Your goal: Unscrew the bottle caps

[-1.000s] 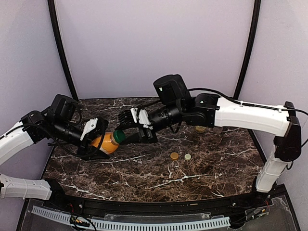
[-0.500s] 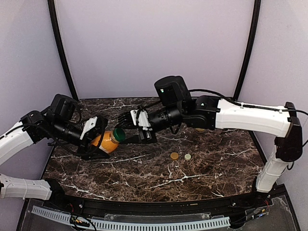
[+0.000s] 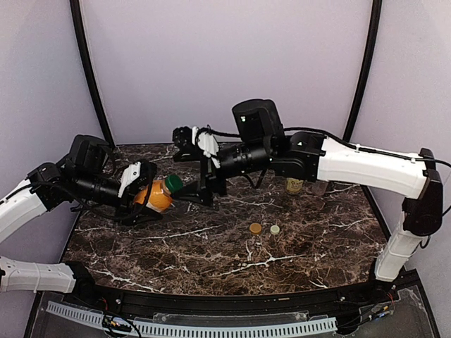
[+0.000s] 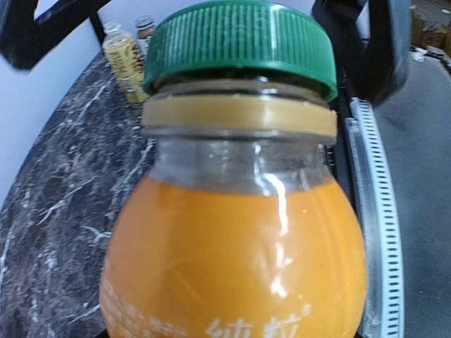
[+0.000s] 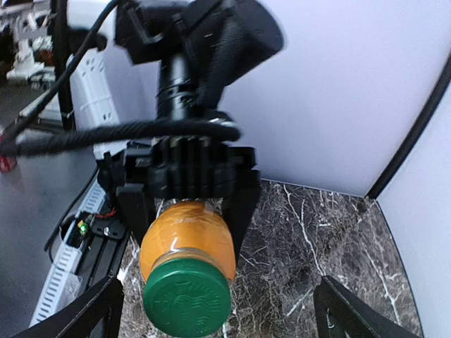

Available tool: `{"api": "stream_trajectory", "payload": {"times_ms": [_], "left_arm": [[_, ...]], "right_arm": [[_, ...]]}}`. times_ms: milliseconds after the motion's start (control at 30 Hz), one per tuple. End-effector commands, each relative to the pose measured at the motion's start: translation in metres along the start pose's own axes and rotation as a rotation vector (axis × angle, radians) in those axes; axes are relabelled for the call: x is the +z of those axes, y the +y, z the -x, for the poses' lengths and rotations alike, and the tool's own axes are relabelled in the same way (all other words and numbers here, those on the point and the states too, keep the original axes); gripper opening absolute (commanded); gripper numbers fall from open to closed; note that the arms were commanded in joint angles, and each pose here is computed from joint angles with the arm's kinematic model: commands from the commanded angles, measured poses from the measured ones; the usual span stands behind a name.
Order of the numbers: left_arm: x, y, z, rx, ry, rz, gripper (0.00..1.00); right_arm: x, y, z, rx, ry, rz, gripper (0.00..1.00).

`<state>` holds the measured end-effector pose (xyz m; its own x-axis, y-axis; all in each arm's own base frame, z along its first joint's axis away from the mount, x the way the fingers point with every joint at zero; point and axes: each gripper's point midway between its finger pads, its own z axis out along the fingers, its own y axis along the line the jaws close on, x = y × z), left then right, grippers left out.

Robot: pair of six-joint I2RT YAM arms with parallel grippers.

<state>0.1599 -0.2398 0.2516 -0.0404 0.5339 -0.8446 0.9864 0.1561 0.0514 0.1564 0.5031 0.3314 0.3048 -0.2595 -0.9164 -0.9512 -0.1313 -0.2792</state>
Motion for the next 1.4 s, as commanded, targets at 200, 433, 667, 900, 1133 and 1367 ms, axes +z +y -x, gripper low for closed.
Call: {"api": "stream_trajectory", "payload": {"times_ms": [200, 433, 667, 900, 1133, 1367], "left_arm": [[-0.017, 0.081, 0.004, 0.148, 0.053, 0.45, 0.26], [-0.015, 0.08, 0.001, 0.148, 0.06, 0.439, 0.26], [-0.015, 0.08, 0.0, 0.152, 0.065, 0.44, 0.26], [-0.015, 0.081, -0.001, 0.158, 0.066, 0.448, 0.26], [-0.015, 0.082, -0.002, 0.162, 0.069, 0.451, 0.26], [-0.014, 0.08, -0.002, 0.163, 0.07, 0.445, 0.26]], "right_arm": [[-0.019, -0.075, 0.011, 0.843, -0.113, -0.199, 0.99], [-0.005, -0.076, 0.013, 0.889, -0.108, -0.164, 0.93], [0.008, -0.076, 0.001, 0.898, -0.062, -0.153, 0.8], [0.018, -0.066, -0.003, 0.924, -0.036, -0.089, 0.74], [0.02, -0.06, -0.006, 0.936, -0.016, -0.069, 0.62], [0.019, -0.053, -0.003, 0.884, -0.012, -0.033, 0.11]]}}
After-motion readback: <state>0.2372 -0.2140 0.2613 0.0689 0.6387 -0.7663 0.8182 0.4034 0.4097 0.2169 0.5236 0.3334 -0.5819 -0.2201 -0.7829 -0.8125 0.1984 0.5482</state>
